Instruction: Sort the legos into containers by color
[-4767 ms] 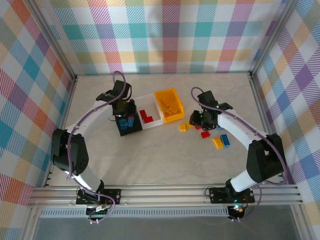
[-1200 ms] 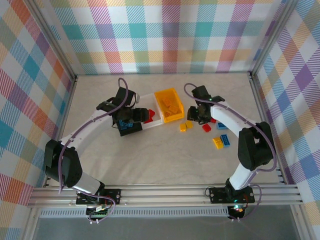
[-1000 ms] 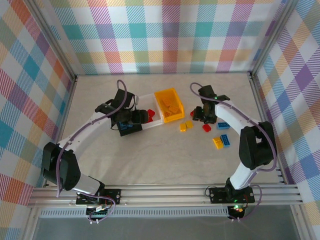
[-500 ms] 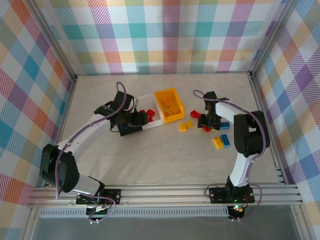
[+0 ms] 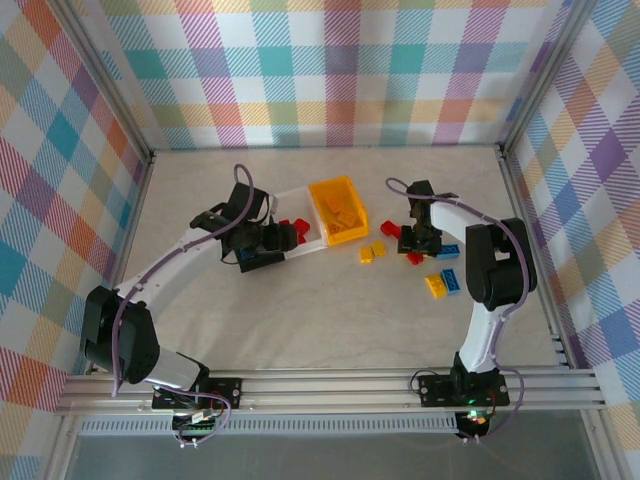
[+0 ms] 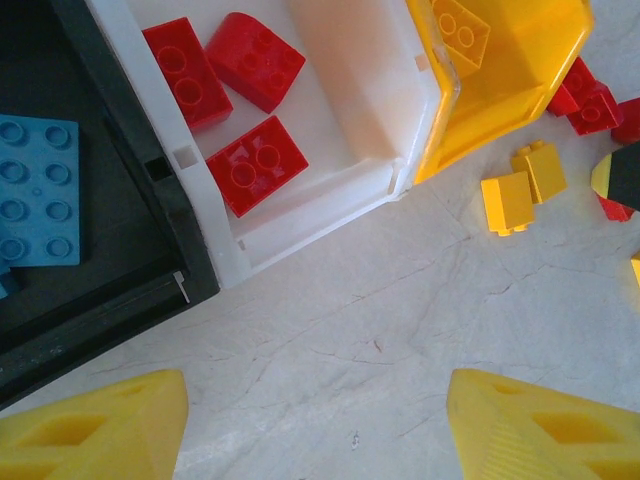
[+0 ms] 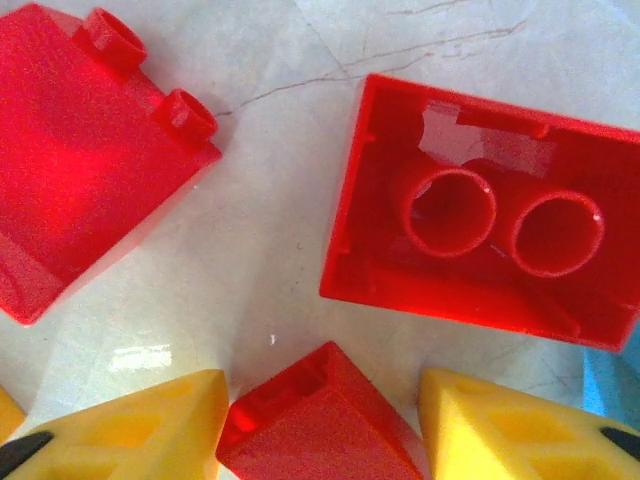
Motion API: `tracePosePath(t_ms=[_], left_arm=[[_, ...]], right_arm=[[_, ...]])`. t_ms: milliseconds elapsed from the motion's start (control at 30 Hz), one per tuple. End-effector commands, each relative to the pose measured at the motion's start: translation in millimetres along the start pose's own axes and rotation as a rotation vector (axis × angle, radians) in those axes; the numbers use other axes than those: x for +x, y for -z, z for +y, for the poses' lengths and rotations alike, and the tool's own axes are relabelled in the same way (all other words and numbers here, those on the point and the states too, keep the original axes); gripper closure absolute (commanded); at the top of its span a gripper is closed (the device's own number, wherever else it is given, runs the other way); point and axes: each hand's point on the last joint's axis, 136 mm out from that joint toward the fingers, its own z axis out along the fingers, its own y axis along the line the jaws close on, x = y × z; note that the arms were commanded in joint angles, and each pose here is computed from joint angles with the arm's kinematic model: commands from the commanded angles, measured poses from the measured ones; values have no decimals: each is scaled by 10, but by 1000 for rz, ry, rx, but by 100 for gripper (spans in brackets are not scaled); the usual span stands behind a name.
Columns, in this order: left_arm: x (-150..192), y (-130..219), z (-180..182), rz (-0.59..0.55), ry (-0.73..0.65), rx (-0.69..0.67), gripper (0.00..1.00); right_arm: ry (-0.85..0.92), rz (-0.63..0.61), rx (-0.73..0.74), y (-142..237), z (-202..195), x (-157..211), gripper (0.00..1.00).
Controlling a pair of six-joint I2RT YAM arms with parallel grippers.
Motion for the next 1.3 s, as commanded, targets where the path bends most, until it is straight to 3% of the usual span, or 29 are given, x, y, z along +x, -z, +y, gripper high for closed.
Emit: tracePosePath(t_ms=[0, 367, 700, 1000, 1267], left_arm=[[47, -48, -10, 16, 9, 10, 30], [60, -86, -15, 22, 16, 19, 30], [81, -71, 3, 20, 12, 13, 30], [68, -6, 1, -1, 14, 14, 29], [99, 162, 72, -33, 26, 3, 29]], right_arm=[[5, 5, -36, -79, 72, -7, 54], [-30, -8, -70, 64, 82, 105, 67], [-19, -44, -115, 336, 258, 159, 67], [97, -155, -286, 1027, 1147, -22, 66], [203, -193, -448, 1300, 2159, -297, 66]])
